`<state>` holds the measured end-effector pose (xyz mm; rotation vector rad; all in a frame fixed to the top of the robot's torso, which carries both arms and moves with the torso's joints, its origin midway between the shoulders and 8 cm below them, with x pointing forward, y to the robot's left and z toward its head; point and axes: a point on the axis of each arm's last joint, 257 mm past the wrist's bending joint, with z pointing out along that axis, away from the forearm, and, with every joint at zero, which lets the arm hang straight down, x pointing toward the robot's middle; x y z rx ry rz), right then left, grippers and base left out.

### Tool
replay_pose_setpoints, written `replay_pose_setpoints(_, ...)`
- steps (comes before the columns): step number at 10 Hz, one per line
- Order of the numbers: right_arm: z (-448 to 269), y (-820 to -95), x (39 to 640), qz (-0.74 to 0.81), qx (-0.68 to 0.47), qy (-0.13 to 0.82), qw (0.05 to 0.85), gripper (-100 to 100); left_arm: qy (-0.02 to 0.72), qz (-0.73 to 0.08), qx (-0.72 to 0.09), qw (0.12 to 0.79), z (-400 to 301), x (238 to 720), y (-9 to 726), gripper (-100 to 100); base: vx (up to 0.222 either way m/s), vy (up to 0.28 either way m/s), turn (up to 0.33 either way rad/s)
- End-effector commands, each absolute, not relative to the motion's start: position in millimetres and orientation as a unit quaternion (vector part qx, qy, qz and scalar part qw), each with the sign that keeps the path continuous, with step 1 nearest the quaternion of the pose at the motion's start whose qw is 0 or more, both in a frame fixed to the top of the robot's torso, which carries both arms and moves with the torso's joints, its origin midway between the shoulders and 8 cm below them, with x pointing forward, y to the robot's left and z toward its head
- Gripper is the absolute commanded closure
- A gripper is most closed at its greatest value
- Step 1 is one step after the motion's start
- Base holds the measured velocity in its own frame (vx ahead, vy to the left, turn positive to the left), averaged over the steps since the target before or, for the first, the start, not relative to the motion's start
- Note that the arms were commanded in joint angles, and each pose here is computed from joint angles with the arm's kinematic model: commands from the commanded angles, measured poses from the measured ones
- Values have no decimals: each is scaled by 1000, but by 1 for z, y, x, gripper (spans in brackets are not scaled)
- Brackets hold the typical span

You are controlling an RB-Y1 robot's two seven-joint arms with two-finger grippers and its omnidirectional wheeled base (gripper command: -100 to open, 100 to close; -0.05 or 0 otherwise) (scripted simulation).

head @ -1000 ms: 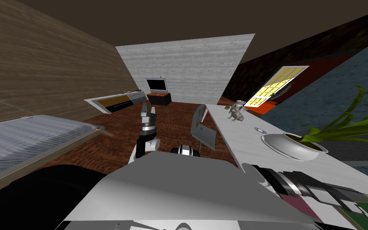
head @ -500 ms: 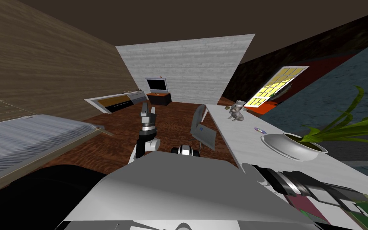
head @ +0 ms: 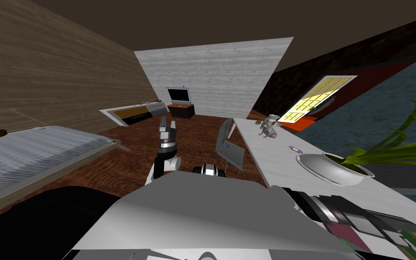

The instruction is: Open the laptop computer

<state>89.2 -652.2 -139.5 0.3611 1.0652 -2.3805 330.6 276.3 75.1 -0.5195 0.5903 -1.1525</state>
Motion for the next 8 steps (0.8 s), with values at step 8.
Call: replay_pose_setpoints(8, -159, -643, 85, -870, 131, 407, 246, 100, 272, -531, -239, 766, 75, 331, 276, 0, -1, -1, 3)
